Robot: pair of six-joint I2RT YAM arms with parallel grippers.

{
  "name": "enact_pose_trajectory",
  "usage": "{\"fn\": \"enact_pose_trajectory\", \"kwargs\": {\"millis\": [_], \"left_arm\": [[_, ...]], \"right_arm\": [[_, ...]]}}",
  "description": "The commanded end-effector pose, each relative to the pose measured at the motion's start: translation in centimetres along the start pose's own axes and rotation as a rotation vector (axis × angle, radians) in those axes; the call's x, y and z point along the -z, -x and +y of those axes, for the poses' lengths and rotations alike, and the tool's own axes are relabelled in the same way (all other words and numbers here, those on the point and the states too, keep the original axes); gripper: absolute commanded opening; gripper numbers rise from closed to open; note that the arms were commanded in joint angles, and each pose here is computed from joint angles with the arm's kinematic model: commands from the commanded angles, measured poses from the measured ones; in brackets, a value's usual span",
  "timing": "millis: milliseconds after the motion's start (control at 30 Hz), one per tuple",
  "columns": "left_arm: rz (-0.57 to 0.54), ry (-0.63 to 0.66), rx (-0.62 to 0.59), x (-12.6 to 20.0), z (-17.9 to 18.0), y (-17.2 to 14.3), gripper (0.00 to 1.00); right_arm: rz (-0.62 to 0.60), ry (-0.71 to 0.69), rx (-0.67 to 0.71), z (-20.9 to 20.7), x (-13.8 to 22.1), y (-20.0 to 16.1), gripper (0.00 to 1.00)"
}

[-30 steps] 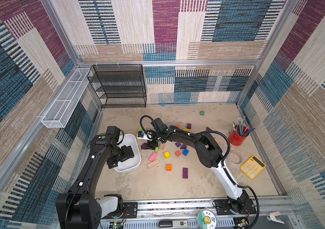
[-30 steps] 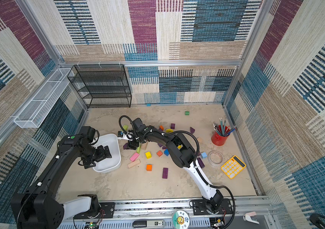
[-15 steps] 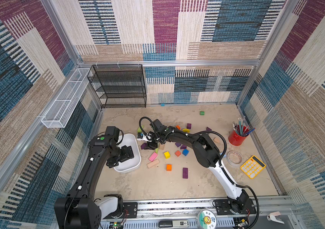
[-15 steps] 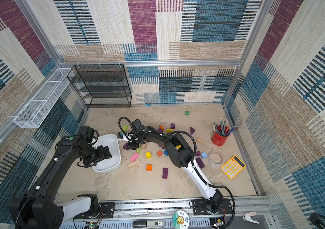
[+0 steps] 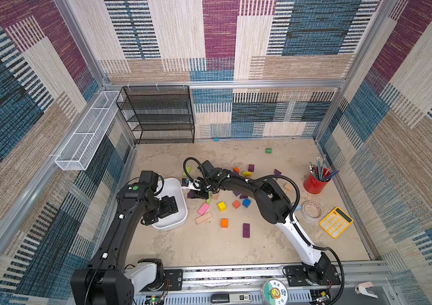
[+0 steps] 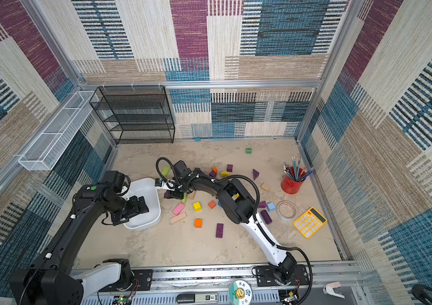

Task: Pick purple bricks into the storage bin
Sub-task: Pick up the building block from the center of the board.

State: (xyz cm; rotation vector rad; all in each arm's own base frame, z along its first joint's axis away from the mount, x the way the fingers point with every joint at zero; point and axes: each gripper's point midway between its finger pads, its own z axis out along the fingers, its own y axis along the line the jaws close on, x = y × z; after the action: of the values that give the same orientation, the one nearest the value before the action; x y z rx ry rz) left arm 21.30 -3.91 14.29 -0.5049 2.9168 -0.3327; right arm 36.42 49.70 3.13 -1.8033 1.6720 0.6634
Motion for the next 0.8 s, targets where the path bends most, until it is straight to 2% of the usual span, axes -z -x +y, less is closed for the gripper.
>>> {"fn": "enact_pose_trajectory", "kwargs": {"millis": [0,133,467,767], "left_arm": [[-0.016,-0.020,-0.010,0.1,-0.2,0.0,0.91],[-0.042,-0.033,-0.011,0.5,-0.4,0.0,0.91],[-0.103,-0.046,-0.003,1.1,-0.4,0.3,0.91],[-0.138,-0.071,-0.011,1.6,-0.7,0.5,0.91]], "right_arm": [[-0.007,-0.020,-0.016,-0.3,0.5,0.5,0.34],[-0.013,-0.039,-0.030,-0.6,0.8,0.9,0.30],[-0.069,-0.122,-0.042,-1.6,3.1,3.0,0.31],[-0.028,-0.181,-0.061,-1.9,4.8,2.8,0.30]]}}
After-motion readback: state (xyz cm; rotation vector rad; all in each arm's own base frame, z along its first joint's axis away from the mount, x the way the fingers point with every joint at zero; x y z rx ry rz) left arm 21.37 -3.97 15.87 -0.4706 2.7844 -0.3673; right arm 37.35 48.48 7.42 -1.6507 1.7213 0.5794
